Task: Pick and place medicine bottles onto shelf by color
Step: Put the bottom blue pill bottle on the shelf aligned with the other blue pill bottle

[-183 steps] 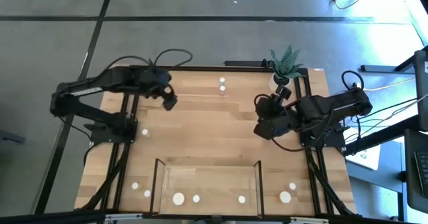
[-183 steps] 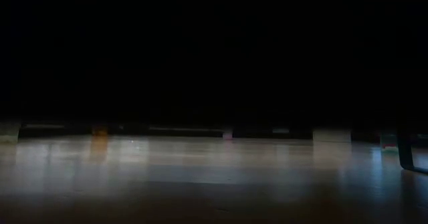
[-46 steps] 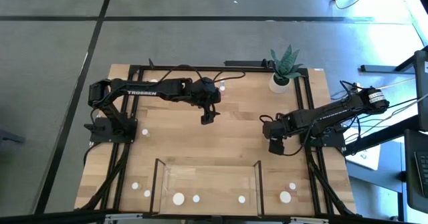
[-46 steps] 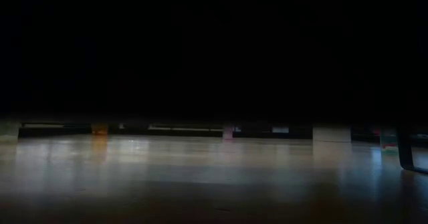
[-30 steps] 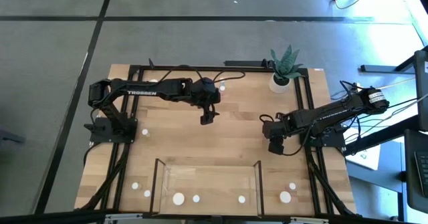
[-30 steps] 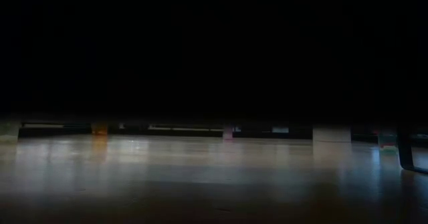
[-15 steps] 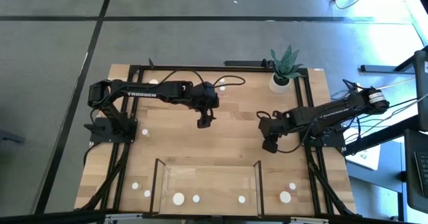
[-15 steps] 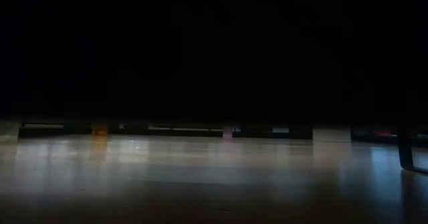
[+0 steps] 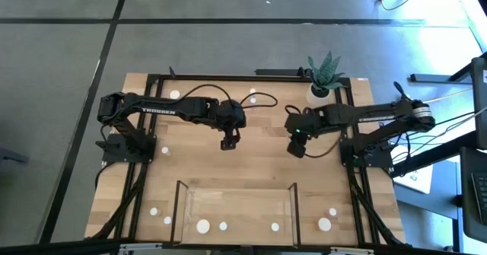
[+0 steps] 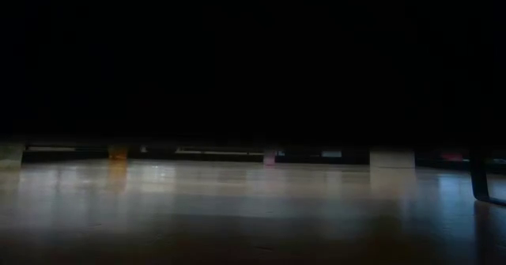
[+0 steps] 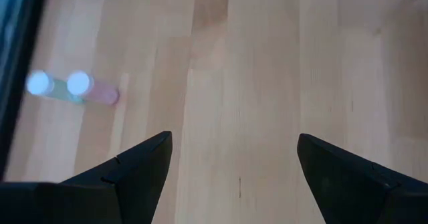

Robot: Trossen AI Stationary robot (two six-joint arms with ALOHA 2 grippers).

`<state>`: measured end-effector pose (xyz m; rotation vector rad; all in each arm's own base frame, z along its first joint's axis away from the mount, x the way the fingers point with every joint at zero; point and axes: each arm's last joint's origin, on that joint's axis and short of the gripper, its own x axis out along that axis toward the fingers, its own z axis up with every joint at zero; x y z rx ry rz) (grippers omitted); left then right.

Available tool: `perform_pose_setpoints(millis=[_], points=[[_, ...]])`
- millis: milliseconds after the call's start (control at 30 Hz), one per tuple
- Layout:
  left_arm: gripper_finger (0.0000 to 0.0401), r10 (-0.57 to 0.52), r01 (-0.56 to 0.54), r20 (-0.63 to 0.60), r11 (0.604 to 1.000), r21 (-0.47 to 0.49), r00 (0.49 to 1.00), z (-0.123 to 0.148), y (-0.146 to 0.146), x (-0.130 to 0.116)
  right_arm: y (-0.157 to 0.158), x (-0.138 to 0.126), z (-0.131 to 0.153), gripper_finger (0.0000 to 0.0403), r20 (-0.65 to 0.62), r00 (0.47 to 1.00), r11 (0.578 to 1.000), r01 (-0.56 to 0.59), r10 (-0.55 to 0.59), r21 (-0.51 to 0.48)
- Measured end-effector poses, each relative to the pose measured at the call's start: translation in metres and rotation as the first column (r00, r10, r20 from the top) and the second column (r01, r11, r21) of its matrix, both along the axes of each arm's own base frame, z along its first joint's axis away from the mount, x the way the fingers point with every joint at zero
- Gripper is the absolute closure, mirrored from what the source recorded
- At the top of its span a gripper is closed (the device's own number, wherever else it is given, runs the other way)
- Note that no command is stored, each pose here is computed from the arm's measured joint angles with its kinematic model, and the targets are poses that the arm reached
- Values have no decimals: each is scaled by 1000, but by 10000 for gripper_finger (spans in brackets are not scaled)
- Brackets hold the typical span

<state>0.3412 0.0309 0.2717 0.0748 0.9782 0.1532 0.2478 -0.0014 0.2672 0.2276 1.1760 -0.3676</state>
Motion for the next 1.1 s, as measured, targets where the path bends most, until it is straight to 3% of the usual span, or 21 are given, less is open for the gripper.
perform_pose_setpoints(millis=[333,600,867,1100], points=[[85,-13,12,24,1000,23,1000,19,-23,-15,-11,63,-2,282,-54,990,992,-127,128,10],[85,92,-91,-6,991,100,996,26,-35,-30,-15,106,-26,281,-101,985,991,-137,137,15],[85,92,-90,-15,990,106,996,30,-49,-38,-14,127,-57,281,-107,966,972,-230,234,52],[85,99,-98,-9,990,102,995,30,-53,-39,-15,134,-75,281,-144,963,973,-225,230,50]])
